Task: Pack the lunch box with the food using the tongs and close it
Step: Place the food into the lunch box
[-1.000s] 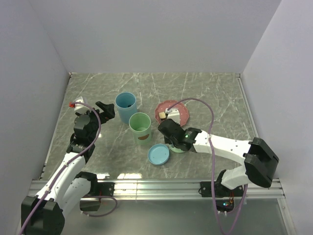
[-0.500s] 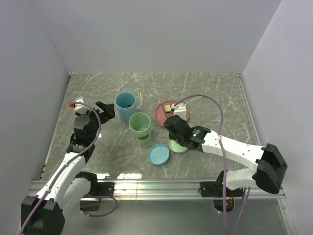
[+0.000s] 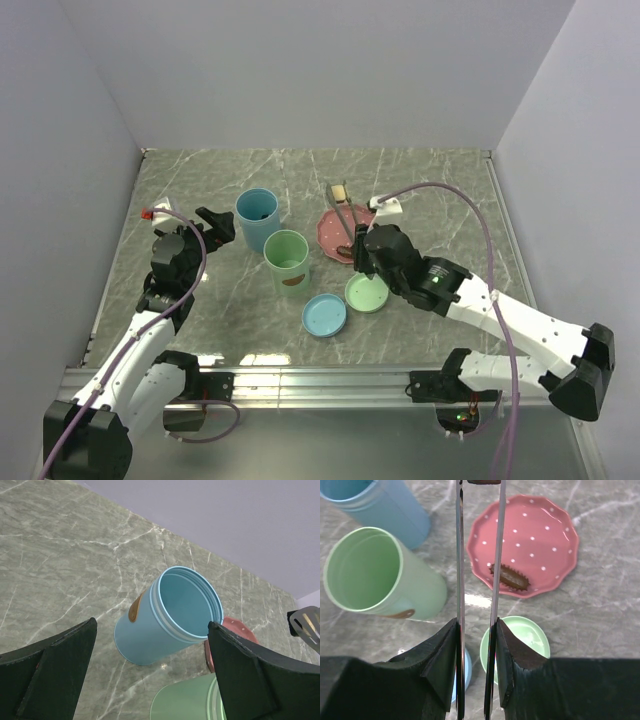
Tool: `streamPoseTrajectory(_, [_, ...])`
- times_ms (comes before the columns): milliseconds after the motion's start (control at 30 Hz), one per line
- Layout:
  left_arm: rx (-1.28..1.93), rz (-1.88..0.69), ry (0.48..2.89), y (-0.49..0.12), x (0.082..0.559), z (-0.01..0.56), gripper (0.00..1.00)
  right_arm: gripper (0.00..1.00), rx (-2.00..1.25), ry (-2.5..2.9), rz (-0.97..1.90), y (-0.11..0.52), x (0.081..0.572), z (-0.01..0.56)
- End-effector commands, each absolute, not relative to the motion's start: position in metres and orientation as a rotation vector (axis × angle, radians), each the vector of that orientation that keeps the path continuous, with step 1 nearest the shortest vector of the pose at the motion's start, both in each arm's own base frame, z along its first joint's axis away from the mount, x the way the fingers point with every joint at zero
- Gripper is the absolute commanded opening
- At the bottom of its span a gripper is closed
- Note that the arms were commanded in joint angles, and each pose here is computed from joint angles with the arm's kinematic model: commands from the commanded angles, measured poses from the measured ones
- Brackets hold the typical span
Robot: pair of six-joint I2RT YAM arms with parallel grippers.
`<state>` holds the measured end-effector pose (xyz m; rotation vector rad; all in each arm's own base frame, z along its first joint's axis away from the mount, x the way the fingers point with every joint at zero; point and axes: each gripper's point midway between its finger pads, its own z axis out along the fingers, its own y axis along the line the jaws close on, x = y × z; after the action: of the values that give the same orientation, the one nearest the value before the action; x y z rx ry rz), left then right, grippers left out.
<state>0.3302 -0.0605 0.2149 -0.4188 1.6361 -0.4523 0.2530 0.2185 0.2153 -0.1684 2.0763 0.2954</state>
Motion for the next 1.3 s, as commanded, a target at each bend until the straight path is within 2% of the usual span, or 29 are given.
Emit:
streamPoseTrajectory(0, [-0.42,-0.46,1.6,-0.06,0.332,0.223,0.99,0.29,-0.192,1.962,0.425,0.237,0.252,0.259])
streamPoseTrajectory(500, [-0.421,-0.458,1.603,-0.06,0.333,0.222,0.99,0.29,-0.414,1.89,0.58,0.282,0.192,0.283])
streamPoseTrajectory(933, [-0.418,-0.464,1.598,-0.06,0.331,0.224,0.99,0.29,-0.477,1.931,0.655,0.282,0.161,0.255])
streamPoseTrajectory(1267, [-0.418,-0.465,1.601,-0.061,0.332,0.223,0.99,0.3,-0.524,1.962,0.625,0.284,0.155,0.242])
